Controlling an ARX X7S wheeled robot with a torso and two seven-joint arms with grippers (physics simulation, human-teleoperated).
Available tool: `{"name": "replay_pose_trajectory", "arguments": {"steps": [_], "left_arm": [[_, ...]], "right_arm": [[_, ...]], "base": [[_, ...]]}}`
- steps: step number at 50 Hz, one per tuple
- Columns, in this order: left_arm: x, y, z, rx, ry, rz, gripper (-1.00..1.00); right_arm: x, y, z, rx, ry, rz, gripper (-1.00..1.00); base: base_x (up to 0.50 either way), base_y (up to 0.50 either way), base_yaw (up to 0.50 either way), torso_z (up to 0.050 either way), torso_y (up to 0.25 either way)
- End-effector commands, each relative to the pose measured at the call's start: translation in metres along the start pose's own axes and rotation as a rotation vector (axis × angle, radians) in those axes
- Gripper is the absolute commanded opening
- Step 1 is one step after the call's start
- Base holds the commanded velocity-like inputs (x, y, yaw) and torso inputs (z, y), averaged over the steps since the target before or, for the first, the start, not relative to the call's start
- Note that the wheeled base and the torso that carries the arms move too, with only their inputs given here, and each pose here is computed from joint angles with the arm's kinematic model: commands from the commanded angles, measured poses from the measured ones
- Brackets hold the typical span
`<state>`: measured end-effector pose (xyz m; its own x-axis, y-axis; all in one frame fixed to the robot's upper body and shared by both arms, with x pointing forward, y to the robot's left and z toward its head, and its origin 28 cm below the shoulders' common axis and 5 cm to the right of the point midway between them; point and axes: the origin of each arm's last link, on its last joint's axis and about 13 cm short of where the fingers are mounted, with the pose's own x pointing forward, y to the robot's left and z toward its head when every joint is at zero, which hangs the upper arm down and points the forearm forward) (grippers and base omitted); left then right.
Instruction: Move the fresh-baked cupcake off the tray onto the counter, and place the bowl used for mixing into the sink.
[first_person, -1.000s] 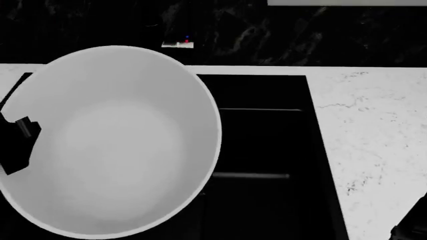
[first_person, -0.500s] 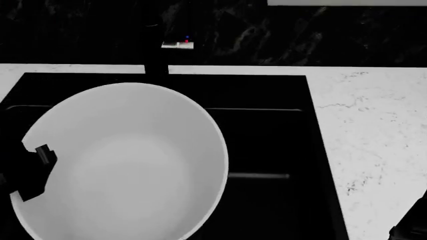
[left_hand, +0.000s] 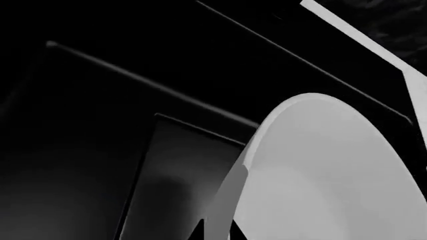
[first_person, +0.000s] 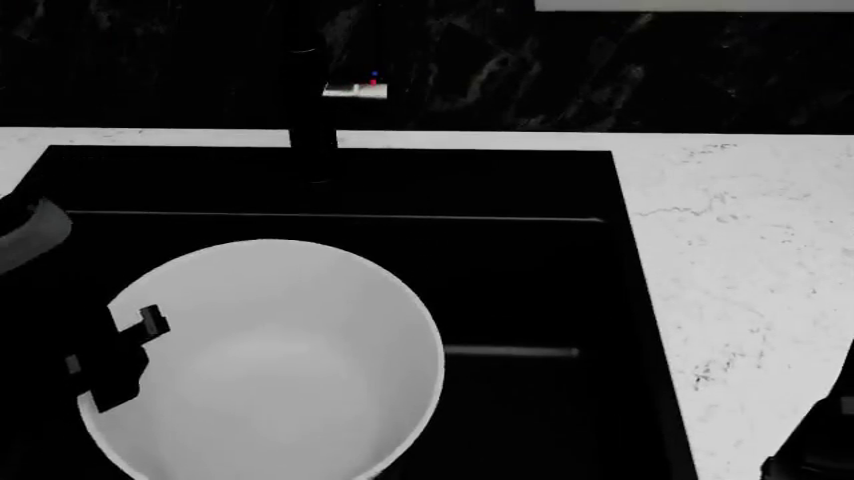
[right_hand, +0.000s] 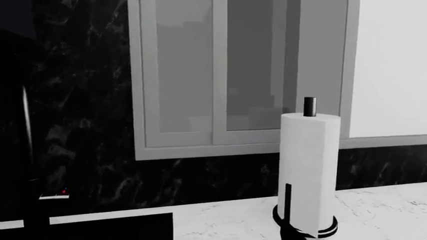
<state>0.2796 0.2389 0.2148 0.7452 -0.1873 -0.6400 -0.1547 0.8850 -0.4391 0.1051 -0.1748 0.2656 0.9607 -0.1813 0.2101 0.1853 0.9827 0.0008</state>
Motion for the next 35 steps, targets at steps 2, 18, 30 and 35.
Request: {"name": "replay_pose_trajectory", "arguments": {"steps": [2, 18, 30, 35], "left_arm": [[0.033, 0.01, 0.003, -0.005, 0.06, 0.145, -1.0], [0.061, 0.011, 0.006, 0.042, 0.074, 0.228, -1.0], [0.07, 0.009, 0.004, 0.193, 0.065, 0.301, -1.0], [0.074, 0.008, 0.009, 0.208, 0.078, 0.311, -1.0]], "right_arm": [[0.001, 0.001, -0.002, -0.004, 0.007, 0.01, 1.0], [0.003, 0.004, -0.003, -0.001, 0.015, 0.02, 1.0], [0.003, 0.005, -0.003, 0.001, 0.013, 0.027, 1.0], [0.003, 0.006, -0.003, 0.005, 0.011, 0.03, 1.0]], "base": [[0.0, 0.0, 0.0, 0.0, 0.0], [0.0, 0.0, 0.0, 0.001, 0.0], [0.0, 0.0, 0.0, 0.0, 0.0], [0.0, 0.0, 0.0, 0.0, 0.002]]}}
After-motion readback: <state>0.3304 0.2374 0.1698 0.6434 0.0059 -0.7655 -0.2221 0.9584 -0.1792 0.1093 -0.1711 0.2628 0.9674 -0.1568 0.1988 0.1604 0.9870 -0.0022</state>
